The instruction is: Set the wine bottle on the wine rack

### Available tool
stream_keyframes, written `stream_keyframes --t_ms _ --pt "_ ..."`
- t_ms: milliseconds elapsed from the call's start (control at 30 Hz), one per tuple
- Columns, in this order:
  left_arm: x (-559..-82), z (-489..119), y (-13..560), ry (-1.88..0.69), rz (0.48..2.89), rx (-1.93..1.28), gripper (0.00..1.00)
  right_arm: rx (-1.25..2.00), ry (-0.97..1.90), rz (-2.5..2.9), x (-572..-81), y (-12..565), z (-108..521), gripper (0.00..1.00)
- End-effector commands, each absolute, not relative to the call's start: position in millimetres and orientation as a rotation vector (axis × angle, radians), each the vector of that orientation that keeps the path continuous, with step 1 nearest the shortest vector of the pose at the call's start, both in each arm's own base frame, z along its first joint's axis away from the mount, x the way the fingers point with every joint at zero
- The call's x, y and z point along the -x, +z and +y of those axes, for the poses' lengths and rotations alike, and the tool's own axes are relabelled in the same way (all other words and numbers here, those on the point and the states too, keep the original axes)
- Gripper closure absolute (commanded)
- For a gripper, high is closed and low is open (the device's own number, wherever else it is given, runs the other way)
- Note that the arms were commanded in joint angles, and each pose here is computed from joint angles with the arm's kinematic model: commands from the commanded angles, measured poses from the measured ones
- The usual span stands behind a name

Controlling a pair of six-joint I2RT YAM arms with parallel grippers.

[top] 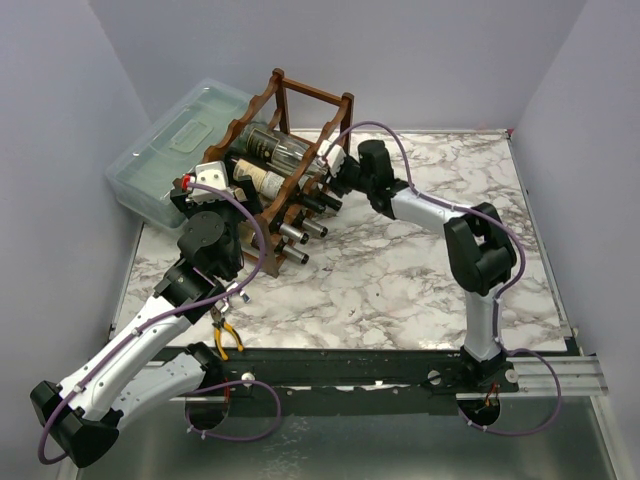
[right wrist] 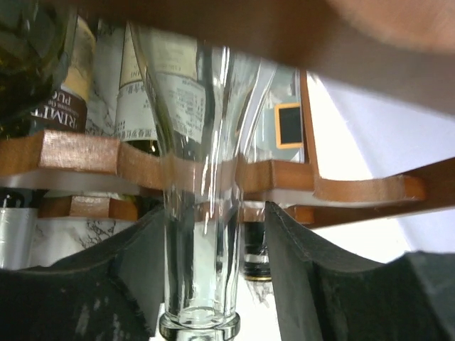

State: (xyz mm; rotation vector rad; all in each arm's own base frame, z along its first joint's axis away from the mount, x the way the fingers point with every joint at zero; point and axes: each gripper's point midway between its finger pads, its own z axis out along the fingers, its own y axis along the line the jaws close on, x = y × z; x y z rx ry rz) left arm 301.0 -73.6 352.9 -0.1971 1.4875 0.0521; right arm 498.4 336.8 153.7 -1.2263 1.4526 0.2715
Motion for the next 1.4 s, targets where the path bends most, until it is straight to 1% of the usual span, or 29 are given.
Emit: stream_keyframes --t_ms 0,67,100,133,167,200,400,533,633,767,867,967,1167,1367 --pt "-300 -71 353 0.053 1.476 0.211 0.07 1.099 0.277 1.464 -499 159 329 0.4" --pt "-300 -71 353 0.053 1.477 0.209 0.07 1.063 0.269 1.461 -497 167 324 0.34" --pt "-300 -71 353 0.051 1.477 0.207 0.07 1.051 0.271 1.462 -494 170 322 0.28" --pt "-300 -71 353 0.052 1.477 0.209 0.07 1.034 0.264 1.459 -493 176 319 0.2" --pt "-300 -71 353 0.052 1.476 0.208 0.07 1.02 0.263 1.46 -491 179 317 0.05" --pt "-300 -71 353 0.051 1.476 0.209 0.07 1.006 0.264 1.454 -489 185 315 0.0" --pt "-300 -71 354 0.056 1.475 0.204 0.07 0.897 0.209 1.501 -472 208 287 0.0" --pt "-301 -72 354 0.057 1.477 0.198 0.06 0.773 0.149 1.557 -454 225 255 0.0" --pt "-301 -74 353 0.048 1.478 0.189 0.06 0.537 0.08 1.677 -446 229 218 0.0" --pt "-302 -78 353 0.038 1.48 0.167 0.03 0.287 0.102 1.805 -422 236 188 0.0" --pt "-303 -86 357 0.032 1.478 0.085 0.01 0.09 0.135 1.809 -403 260 168 0.0" --pt "-300 -92 366 -0.013 1.458 0.052 0.01 0.014 0.15 1.795 -380 287 150 0.0" --pt "-284 -101 403 -0.143 1.39 0.008 0.01 -0.025 0.269 1.625 -331 361 129 0.0" --pt "-267 -94 439 -0.168 1.352 -0.028 0.01 -0.04 0.429 1.454 -287 419 120 0.0"
